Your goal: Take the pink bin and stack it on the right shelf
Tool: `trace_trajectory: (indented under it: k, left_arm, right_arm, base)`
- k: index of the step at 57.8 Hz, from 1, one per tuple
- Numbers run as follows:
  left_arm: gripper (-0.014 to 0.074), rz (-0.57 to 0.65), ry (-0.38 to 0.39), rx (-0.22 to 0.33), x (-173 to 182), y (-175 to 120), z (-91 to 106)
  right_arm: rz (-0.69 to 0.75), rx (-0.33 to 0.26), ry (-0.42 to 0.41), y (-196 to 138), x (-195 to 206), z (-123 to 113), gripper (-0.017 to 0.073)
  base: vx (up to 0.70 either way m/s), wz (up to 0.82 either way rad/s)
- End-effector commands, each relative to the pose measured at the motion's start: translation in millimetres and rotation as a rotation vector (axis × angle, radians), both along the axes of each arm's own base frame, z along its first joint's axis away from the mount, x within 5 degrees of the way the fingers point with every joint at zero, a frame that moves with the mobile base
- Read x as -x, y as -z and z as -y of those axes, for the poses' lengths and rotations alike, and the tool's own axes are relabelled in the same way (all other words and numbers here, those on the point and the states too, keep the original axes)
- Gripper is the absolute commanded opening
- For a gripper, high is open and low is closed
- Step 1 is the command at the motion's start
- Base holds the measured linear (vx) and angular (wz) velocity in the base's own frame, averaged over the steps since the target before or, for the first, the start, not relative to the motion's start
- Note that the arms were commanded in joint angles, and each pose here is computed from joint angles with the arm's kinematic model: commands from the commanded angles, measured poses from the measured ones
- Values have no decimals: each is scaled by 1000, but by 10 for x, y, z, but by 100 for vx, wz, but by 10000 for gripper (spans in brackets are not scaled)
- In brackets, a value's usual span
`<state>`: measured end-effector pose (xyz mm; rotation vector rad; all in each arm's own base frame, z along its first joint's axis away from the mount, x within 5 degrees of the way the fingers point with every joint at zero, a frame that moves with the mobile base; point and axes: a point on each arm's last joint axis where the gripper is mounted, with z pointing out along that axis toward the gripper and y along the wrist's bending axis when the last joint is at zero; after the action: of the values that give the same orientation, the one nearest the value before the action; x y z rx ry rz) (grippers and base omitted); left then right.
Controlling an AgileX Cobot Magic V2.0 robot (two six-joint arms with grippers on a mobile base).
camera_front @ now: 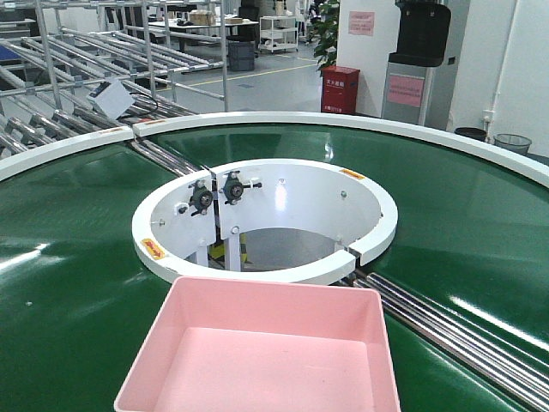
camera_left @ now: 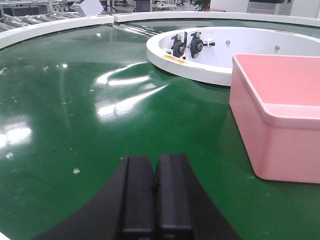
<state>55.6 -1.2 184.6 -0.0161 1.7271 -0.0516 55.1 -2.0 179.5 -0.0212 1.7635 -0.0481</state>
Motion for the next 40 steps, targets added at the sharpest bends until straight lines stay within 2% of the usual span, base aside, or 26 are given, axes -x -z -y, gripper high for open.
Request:
trace_trajectory:
  k: [1, 17, 22, 25, 40]
  left_arm:
    - [-8, 54, 1, 15, -21, -29, 3]
    - [-8, 59, 1, 16, -21, -34, 3]
    - [-8, 86, 0, 35, -23, -59, 4]
    - [-8, 112, -1, 56, -25, -83, 5]
    - [-8, 345, 8, 61, -9, -294, 7]
  right_arm:
    - [85, 18, -5, -76, -8, -3, -11]
    - [85, 18, -5, -76, -8, -3, -11]
    - [85, 18, -5, -76, -8, -3, -11]
    - [85, 18, -5, -76, -8, -3, -11]
    - [102, 35, -6, -92, -9, -2, -11]
  base:
    - [0, 0]
    - [0, 0]
    - [0, 0]
    - [0, 0]
    - [0, 0]
